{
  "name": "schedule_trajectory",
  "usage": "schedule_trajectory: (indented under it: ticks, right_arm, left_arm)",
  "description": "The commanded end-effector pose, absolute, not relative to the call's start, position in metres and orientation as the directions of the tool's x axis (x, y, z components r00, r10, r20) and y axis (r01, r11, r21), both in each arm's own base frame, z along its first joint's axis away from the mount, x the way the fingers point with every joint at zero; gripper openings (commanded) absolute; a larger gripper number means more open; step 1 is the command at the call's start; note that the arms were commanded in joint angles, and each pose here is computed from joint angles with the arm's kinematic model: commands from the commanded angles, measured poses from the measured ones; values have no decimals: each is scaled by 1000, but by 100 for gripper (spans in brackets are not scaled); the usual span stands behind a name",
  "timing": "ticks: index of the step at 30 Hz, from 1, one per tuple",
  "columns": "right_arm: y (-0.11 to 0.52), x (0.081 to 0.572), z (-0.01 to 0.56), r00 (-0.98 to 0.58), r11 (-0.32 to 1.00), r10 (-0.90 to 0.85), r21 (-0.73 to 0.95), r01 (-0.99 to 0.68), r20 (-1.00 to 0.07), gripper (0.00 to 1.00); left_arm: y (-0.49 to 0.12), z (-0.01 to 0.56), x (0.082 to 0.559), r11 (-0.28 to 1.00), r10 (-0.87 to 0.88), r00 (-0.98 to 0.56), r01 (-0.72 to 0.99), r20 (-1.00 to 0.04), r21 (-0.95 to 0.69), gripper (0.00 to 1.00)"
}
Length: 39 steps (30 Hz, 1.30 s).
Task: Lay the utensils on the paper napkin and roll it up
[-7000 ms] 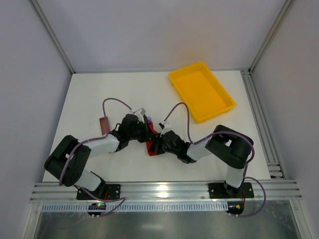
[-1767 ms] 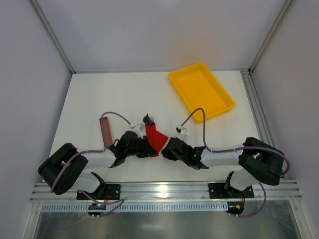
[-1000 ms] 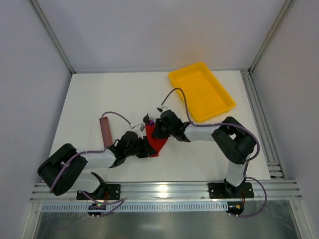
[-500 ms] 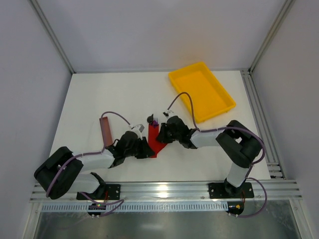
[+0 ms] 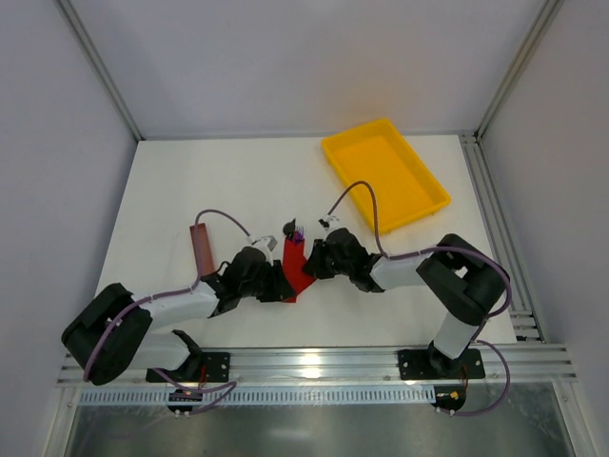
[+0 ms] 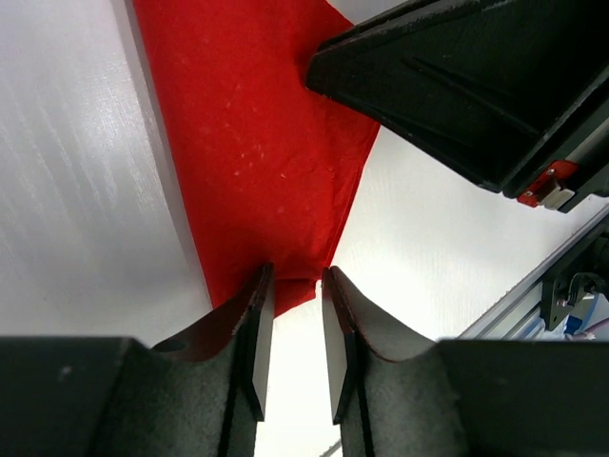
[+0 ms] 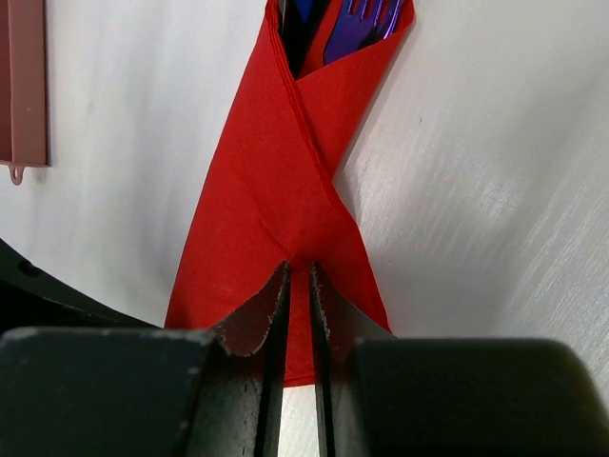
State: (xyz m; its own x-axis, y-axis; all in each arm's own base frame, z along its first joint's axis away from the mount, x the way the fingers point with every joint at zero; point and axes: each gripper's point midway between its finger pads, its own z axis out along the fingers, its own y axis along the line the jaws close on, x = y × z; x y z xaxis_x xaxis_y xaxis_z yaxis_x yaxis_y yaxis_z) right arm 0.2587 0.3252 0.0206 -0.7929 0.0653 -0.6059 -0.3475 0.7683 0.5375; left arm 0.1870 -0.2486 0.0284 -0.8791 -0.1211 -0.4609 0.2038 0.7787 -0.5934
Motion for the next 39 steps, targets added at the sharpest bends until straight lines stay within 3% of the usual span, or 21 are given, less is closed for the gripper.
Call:
schedule_trajectory:
  ticks: [1, 10, 29, 39]
  right_arm:
    - [315, 251, 8, -798, 789, 71, 523, -322, -598, 15]
    - [300, 240, 4, -783, 815, 111, 507, -282, -612, 16]
    - [297, 238, 16, -773, 801, 185, 549, -239, -607, 16]
    - [304, 269, 57, -765, 779, 130, 542, -315, -631, 33]
  left_arm:
    - [-250, 50, 200, 797, -114, -854, 226, -507, -559, 32]
    - [-274, 84, 236, 795, -131, -814, 255, -566, -551, 34]
    - [-285, 14, 209, 800, -59, -867, 254, -494, -543, 25]
    - [-278, -1, 197, 814, -41, -869, 257, -492, -521, 24]
